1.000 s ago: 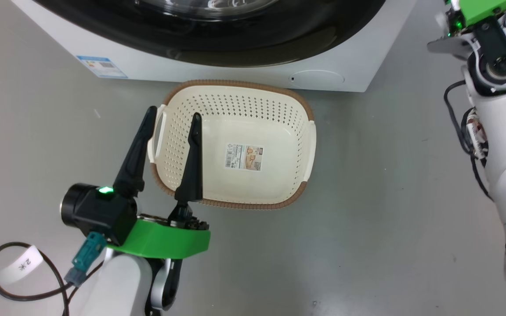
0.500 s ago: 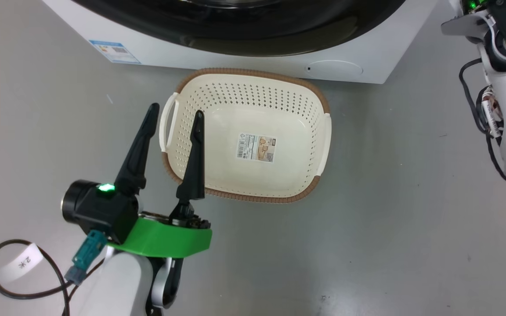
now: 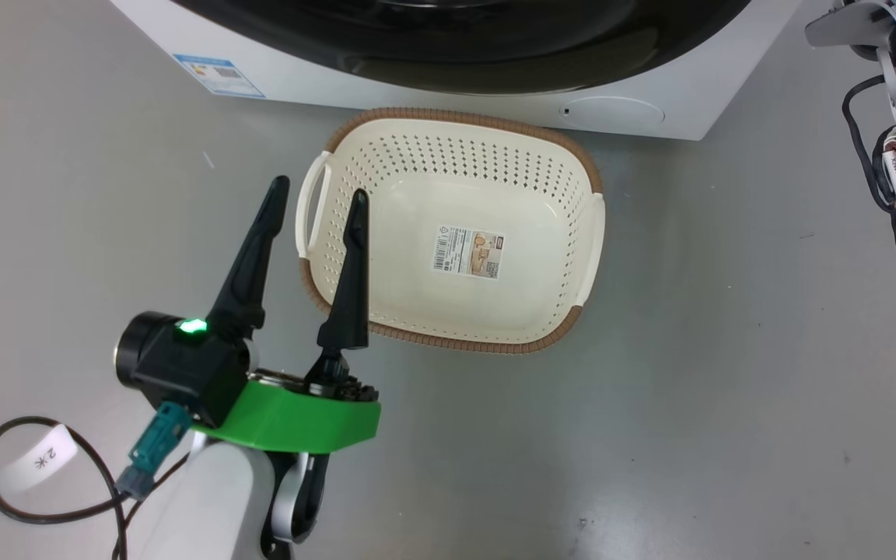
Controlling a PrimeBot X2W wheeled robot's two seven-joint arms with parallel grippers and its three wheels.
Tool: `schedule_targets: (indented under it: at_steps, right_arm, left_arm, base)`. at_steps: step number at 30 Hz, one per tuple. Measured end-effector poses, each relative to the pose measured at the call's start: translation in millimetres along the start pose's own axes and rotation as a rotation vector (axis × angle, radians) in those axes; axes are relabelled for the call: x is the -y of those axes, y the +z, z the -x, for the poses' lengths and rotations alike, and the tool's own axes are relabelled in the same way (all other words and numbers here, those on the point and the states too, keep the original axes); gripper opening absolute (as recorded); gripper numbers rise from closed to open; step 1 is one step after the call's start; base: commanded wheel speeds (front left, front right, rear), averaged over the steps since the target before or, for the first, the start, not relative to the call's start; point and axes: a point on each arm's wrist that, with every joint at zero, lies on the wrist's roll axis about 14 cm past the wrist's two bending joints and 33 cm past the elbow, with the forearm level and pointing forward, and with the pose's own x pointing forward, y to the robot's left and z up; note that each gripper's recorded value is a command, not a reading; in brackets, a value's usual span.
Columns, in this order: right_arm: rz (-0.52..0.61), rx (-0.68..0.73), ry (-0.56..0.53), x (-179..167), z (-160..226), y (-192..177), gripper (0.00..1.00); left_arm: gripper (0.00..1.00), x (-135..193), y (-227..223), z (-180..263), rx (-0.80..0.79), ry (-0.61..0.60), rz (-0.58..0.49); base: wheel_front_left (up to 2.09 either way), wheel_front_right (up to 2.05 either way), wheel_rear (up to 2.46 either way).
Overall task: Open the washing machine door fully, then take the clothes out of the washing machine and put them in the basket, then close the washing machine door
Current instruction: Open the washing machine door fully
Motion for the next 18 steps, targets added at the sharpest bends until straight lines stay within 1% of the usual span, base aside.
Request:
schedule_targets:
  at_steps: [6, 18]
  right_arm:
    - [0.011, -0.027, 0.006, -2.9, 2.0, -1.6, 0.0]
    - [0.017, -0.077, 0.044, -19.2, 13.6, -6.3, 0.0]
  left_arm:
    - [1.0, 1.0, 0.1, -1.0, 0.002, -0.002, 0.004]
    - [1.0, 3.1, 6.7, -2.3, 0.019, -0.004, 0.014]
  base:
    - [0.0, 0.0, 0.0]
    - [0.0, 0.0, 0.0]
